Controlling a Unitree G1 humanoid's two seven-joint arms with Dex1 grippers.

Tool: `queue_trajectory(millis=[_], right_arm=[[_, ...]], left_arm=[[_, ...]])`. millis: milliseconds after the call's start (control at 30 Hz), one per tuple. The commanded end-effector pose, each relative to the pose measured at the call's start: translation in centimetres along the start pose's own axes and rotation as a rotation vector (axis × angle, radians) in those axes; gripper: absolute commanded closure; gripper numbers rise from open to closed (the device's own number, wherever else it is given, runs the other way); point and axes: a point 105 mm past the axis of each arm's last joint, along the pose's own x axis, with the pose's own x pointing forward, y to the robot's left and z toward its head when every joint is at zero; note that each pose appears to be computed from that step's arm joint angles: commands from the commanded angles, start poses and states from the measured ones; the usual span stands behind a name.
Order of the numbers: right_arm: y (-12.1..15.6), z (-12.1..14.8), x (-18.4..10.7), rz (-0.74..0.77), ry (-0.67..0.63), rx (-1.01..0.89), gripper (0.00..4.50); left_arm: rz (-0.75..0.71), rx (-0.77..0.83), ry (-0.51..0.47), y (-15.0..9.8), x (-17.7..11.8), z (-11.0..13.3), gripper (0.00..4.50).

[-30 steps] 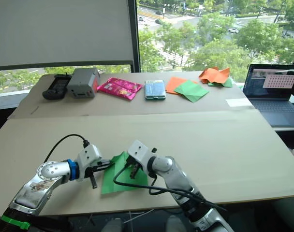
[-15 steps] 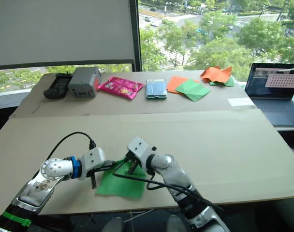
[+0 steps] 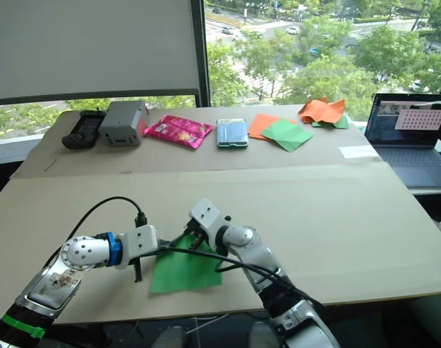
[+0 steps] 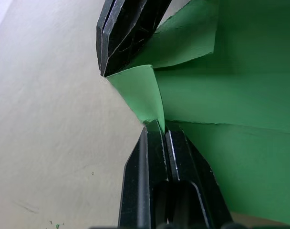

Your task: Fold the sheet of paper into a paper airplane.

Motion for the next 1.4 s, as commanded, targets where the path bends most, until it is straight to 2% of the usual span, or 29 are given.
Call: queue_trajectory(millis=[33,233,433,733,1033,1067,1200,1233,1267,1400], right_arm=[[-0.4,1.8,-1.0,-0.024,-0.078,0.005,4.50],[0.1,2.2,-1.8,-0.026,-0.102,0.013,4.50],[0.9,2.5,-1.5,-0.023,-0.111,0.025,4.50],[2.1,0.0,-0.6,0.012,-0.030,0.054,4.50],[1.6,-1.5,-0.2,-0.004,0.009,0.065,4.50],[1.6,-1.5,-0.2,-0.005,0.012,0.066,4.50],[1.6,-1.7,0.0,-0.007,0.018,0.065,4.50],[1.7,-1.7,0.1,-0.008,0.018,0.067,4.50],[1.7,-1.7,0.1,-0.008,0.017,0.067,4.50],[1.5,-1.7,0.1,-0.019,0.018,0.060,4.50]], left_arm=[[-0.043,0.028,0.045,-0.8,0.2,-0.7,4.48],[-0.054,0.126,0.084,-0.7,0.1,-1.1,4.48],[-0.070,0.157,0.079,-0.8,0.4,-0.9,4.48],[-0.069,0.171,0.091,-0.7,0.1,-1.1,4.48],[-0.082,0.192,0.092,-0.5,-0.9,-1.0,4.48],[-0.081,0.190,0.089,-0.4,-1.2,-1.0,3.96],[-0.072,0.120,0.087,0.5,-2.5,-0.9,2.69],[-0.065,0.083,0.076,0.9,-2.9,-0.6,2.25],[-0.058,0.048,0.065,1.4,-3.3,-0.3,2.05],[-0.040,-0.195,-0.056,3.5,-4.6,1.6,2.05]])
